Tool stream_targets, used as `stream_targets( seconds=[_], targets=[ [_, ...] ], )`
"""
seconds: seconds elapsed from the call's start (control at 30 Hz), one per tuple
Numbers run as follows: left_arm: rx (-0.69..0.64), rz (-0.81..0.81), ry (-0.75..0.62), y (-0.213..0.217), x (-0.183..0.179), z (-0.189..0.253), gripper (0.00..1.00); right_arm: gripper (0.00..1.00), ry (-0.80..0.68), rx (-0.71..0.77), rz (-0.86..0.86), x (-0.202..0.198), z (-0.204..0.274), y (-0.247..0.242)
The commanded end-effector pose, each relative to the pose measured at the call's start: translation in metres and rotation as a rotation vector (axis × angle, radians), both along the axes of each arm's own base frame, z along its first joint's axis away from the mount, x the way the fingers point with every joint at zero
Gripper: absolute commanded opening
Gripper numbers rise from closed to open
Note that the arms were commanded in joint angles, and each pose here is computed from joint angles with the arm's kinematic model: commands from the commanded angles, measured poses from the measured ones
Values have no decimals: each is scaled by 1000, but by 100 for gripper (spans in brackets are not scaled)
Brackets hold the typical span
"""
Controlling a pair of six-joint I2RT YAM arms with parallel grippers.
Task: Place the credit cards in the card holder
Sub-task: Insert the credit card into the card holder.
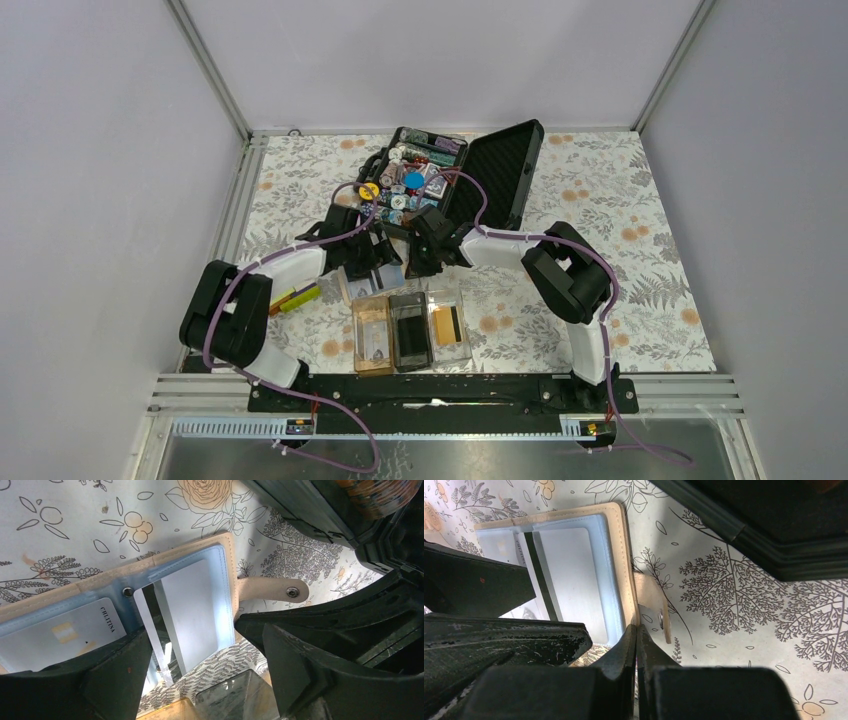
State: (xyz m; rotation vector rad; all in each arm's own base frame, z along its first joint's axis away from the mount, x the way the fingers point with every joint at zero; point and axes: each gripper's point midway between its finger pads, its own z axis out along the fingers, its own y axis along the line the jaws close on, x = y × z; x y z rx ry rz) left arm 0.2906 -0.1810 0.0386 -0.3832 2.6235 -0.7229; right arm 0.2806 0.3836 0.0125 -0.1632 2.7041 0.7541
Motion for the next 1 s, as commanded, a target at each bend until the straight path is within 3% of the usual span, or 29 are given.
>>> stream_targets(
  seconds=[0.0,0.2,0.67,0.97],
  targets=[
    [37,9,9,0,3,2,85,0,-36,-22,1,5,6,1],
    [64,23,-19,7,2,14,98,0,-52,-28,-8,6,10,-2],
    [-88,17,-4,-16,-3,9,97,0,-45,-28,-5,4,8,-2],
    [-83,4,-37,-22,4,20,97,0,-50,-29,-10,5,10,-3]
  ],
)
